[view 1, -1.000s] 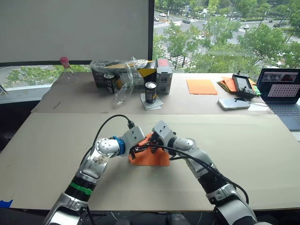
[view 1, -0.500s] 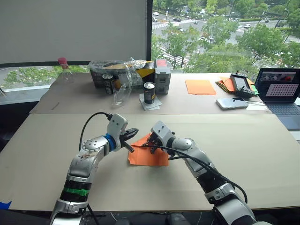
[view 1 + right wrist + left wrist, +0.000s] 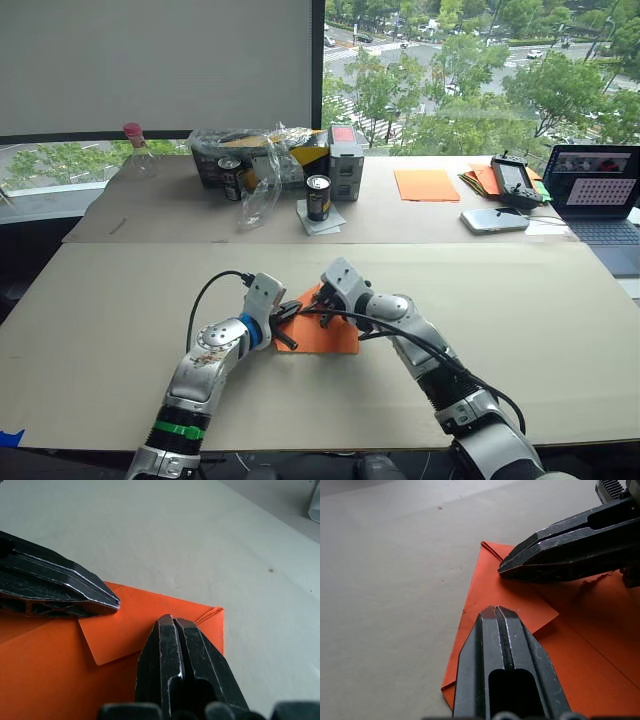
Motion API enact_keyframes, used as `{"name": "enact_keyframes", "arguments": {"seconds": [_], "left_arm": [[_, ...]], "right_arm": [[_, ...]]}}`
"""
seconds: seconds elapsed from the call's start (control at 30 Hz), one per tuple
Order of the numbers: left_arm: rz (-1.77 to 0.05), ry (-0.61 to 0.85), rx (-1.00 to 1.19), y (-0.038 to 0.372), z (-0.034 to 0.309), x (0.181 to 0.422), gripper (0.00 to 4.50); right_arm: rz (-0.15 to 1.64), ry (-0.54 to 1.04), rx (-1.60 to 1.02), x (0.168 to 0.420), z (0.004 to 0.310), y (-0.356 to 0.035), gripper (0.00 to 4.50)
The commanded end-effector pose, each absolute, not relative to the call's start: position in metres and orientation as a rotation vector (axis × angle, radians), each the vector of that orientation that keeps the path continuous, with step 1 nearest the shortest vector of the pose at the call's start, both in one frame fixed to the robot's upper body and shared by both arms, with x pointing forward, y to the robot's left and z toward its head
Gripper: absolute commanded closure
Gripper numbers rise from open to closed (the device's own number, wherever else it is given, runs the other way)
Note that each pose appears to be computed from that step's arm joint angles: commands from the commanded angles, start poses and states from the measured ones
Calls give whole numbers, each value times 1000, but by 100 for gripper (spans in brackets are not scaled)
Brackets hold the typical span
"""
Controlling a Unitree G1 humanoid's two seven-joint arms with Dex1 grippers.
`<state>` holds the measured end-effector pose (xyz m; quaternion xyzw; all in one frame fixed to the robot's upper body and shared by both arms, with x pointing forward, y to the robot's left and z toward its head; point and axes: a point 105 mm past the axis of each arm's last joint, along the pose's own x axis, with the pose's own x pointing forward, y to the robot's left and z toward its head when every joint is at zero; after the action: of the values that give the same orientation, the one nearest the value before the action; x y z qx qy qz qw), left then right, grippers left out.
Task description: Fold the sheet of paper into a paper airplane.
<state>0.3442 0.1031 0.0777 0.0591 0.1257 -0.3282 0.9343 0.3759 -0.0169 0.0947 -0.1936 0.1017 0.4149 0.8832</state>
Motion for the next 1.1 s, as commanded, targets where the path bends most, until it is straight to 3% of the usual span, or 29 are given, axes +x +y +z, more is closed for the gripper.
{"name": "enact_keyframes", "arguments": {"seconds": [0.03, 0.3, 0.53, 0.7, 1.1], "left_arm": [[-670, 301, 131, 103, 66, 339, 448], [-633, 305, 151, 116, 64, 346, 448], [-626, 301, 153, 119, 65, 346, 448], [-623, 305, 153, 121, 63, 345, 448], [-633, 296, 143, 116, 64, 346, 448]], "right_arm": [[910, 159, -398, 377, 107, -5, 450], [916, 192, -448, 385, 103, 4, 450], [760, 248, -484, 409, 99, -39, 450], [733, 246, -466, 415, 102, -49, 450], [779, 55, -364, 409, 143, -33, 450]]}}
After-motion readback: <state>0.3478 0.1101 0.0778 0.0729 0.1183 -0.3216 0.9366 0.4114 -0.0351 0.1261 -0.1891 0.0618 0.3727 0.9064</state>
